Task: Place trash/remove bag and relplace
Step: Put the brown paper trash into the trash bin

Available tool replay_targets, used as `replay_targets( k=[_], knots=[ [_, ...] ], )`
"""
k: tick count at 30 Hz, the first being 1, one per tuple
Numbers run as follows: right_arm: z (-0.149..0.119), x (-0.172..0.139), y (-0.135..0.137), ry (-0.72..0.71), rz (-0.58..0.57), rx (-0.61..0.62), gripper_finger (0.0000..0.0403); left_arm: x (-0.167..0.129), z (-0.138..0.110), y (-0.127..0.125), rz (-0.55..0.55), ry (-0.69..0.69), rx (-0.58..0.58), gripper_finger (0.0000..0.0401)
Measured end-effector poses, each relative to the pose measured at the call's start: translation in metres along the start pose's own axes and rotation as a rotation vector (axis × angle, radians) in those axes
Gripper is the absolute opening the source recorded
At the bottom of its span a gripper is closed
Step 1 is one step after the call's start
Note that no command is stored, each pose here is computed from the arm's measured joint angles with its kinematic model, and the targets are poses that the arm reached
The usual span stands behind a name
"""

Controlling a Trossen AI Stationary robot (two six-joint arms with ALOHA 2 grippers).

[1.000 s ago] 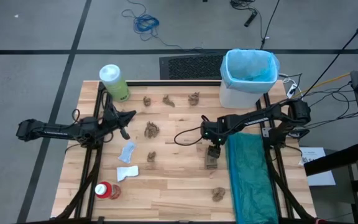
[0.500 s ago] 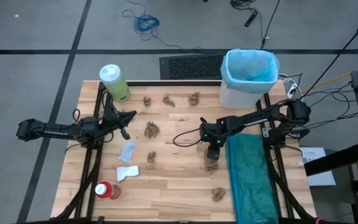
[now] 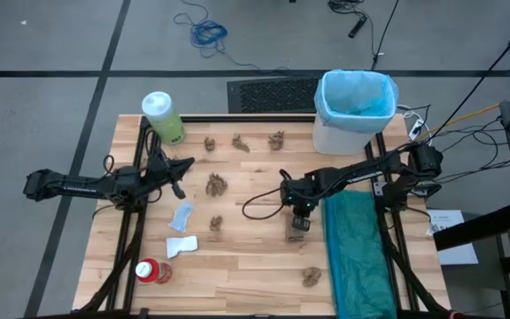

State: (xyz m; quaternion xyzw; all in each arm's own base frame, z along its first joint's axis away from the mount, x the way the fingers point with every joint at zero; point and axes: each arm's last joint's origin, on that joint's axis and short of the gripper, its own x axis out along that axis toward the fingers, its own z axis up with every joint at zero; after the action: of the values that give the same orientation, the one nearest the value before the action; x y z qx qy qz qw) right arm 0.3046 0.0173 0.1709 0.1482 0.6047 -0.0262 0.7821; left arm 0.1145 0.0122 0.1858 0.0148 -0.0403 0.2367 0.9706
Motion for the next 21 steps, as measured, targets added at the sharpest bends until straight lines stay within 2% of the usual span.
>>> replay_targets(
  k=[6,10,15,21],
  knots=[
    [0.026,-0.042,0.023,-0.057,-0.098,-0.089,0.0000,0.000,0.001,0.000,0.001,-0.007,-0.070,0.0000],
    [0.042,-0.085,0.033,-0.105,-0.228,-0.126,0.0000,0.000,0.001,0.000,0.001,-0.008,-0.080,0.0000],
    [0.053,-0.154,0.032,-0.169,-0.527,-0.115,0.0000,0.005,0.013,-0.001,0.002,-0.009,-0.080,0.0000],
    [0.050,-0.246,0.016,-0.336,-0.887,0.028,0.0000,0.015,0.033,-0.006,-0.014,-0.005,-0.050,0.0000]
  ],
)
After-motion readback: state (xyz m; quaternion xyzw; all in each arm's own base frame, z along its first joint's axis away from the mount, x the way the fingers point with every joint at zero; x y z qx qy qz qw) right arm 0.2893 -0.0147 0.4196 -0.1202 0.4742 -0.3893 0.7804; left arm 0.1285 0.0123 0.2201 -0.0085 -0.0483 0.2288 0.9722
